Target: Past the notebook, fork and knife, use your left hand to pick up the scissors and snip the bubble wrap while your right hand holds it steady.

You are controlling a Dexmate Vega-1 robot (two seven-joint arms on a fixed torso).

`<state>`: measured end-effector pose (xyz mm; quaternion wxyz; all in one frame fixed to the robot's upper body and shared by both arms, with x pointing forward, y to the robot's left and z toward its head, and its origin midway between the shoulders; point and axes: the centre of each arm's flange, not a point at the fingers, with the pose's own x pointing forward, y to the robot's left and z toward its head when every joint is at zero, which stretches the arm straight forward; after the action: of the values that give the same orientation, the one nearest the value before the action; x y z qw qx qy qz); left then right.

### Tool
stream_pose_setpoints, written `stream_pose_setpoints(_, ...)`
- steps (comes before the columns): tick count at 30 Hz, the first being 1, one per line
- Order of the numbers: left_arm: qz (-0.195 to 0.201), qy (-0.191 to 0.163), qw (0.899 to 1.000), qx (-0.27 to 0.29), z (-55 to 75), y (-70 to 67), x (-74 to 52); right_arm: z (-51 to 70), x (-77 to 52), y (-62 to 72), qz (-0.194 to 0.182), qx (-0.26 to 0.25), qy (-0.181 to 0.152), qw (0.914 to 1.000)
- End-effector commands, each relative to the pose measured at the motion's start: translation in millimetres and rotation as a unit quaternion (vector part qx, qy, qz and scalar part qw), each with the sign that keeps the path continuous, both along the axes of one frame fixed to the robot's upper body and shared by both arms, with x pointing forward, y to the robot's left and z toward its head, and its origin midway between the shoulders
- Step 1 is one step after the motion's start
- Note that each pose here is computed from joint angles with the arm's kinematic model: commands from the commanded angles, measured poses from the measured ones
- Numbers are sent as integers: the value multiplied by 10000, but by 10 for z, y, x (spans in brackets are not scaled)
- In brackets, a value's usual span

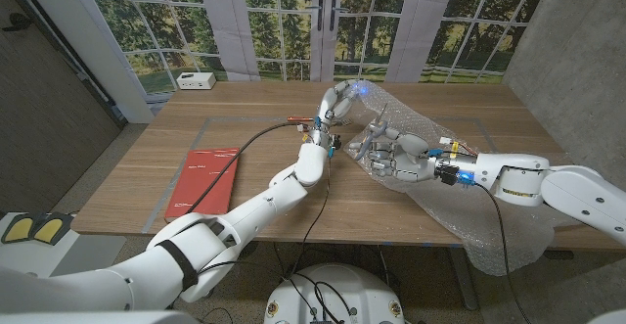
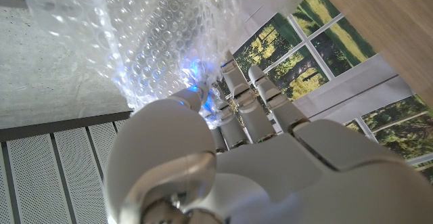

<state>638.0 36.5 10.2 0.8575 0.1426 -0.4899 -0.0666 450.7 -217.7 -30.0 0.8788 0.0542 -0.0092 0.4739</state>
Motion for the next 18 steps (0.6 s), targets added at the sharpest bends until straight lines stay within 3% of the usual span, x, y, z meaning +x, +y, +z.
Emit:
stream_pose_setpoints(1,47,7,9999,111,32,-1,41,53,-23,42,40,-92,-141,9998)
stream_pose_setpoints(18,7,-79,9997,242,80,-53,54,66,-26,154,239,-271,-181,9992)
